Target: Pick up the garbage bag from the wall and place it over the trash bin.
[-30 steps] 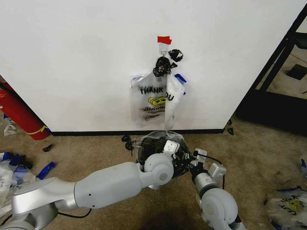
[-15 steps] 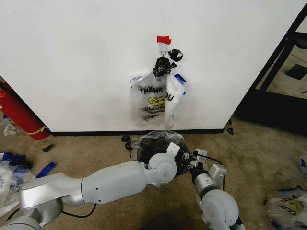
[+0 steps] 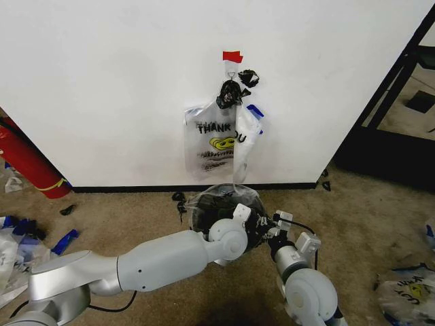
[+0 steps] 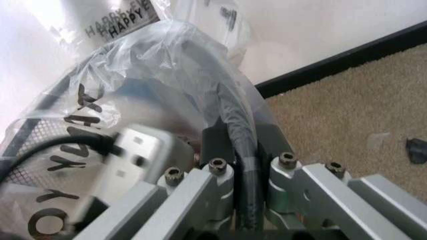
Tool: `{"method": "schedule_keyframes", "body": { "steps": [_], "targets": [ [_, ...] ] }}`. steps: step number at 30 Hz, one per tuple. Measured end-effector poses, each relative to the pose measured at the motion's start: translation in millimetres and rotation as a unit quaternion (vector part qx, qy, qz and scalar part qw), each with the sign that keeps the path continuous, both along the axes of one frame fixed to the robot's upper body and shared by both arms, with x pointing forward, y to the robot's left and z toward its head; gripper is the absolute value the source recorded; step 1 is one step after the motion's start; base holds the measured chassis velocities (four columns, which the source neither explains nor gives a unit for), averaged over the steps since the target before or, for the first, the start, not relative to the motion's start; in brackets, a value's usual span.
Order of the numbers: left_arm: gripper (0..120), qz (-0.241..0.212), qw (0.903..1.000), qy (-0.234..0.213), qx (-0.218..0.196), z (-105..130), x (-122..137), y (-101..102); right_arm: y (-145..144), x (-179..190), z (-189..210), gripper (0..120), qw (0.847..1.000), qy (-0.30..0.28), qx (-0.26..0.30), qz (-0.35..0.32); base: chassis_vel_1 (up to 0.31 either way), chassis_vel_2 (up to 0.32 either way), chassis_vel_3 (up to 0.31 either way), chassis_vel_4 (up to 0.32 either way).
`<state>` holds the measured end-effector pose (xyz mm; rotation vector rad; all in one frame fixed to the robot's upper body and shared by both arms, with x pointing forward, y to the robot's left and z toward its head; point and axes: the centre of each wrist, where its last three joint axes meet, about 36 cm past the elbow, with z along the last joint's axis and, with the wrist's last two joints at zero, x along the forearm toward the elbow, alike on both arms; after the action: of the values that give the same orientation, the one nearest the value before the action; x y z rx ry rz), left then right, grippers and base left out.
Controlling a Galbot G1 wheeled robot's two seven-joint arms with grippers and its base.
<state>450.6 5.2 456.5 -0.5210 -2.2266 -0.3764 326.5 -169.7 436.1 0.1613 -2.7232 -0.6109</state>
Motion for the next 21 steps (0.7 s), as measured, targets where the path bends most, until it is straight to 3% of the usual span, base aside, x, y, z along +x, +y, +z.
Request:
{"method": "schedule_keyframes", "body": {
  "steps": [7,12,15,18,21],
  "targets": [
    [0,0.003,0.9996,-0.01,-0.027,8,1,-2,-1,0,0,1,1.0,0.001,0.001,-0.002,0.0,0.0,0.0,0.0],
    [0,0.019,0.9992,-0.02,-0.028,-15,8,-5,1,0,1,1,1.0,0.001,0.007,-0.001,0.0,0.0,0.0,0.0],
    [0,0.024,0.999,-0.023,-0.031,-17,9,-3,1,0,1,1,1.0,0.002,0.008,-0.001,0.0,0.0,0.0,0.0],
    [0,0.018,0.9982,-0.032,-0.048,-2,4,4,0,2,-3,1,1.0,0.007,0.008,-0.003,0.0,0.0,0.0,0.0],
    [0,-0.018,0.9942,-0.079,-0.07,14,-13,19,-1,9,-6,1,0.999,0.021,0.027,-0.011,0.0,0.0,0.0,0.0]
  ]
}}
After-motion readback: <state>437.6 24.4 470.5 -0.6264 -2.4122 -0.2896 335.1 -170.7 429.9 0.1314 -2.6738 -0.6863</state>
